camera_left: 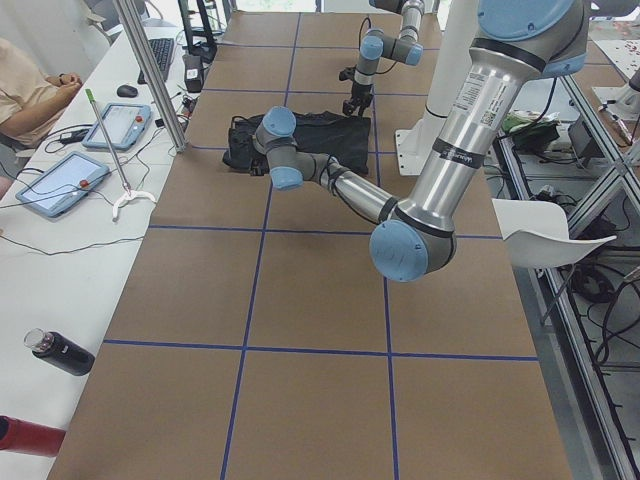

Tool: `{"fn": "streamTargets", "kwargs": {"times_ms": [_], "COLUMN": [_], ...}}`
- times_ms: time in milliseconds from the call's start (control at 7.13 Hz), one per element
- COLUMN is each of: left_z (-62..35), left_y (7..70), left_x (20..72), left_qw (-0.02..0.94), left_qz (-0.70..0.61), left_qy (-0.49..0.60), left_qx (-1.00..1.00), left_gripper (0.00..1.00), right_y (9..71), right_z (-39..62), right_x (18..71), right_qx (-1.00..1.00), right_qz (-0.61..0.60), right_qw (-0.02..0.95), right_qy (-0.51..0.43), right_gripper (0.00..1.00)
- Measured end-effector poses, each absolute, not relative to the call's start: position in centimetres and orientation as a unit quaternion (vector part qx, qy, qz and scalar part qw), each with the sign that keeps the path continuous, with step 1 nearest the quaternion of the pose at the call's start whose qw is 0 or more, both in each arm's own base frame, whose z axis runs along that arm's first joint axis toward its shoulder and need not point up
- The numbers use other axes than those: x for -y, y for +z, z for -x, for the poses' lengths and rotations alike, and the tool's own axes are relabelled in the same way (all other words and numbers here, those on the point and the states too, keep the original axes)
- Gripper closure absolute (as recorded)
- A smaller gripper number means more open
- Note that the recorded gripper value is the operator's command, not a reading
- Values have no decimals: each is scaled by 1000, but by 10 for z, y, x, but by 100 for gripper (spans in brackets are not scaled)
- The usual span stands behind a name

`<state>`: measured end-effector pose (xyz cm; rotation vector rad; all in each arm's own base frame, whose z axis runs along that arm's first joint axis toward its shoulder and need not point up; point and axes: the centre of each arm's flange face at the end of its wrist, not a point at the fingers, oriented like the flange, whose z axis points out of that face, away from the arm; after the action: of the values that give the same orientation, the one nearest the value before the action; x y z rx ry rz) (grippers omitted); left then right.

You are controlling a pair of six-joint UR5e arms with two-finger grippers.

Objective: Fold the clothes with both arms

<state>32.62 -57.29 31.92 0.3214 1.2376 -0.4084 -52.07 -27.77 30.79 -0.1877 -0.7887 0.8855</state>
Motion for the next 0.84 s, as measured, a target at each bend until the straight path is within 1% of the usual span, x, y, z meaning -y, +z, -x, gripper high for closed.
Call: {"fn": "streamTargets", "kwargs": {"times_ms": [421, 841], "left_z": [-325, -325], "left_y": [313, 313], "left_x": [571, 570], "left_qw": [784, 784], "left_qz": [-147, -147], "left_qy": [-190, -190], "left_qx": [-572, -572], "left_gripper": [41, 41], "right_y": [318, 321], "right_z": [526, 529], "right_x": [284, 283], "right_qx": [362, 359], "right_qz": [81, 81], "right_qw": [828, 830], "right_qy": [421, 420], "right_gripper": [34, 34]}}
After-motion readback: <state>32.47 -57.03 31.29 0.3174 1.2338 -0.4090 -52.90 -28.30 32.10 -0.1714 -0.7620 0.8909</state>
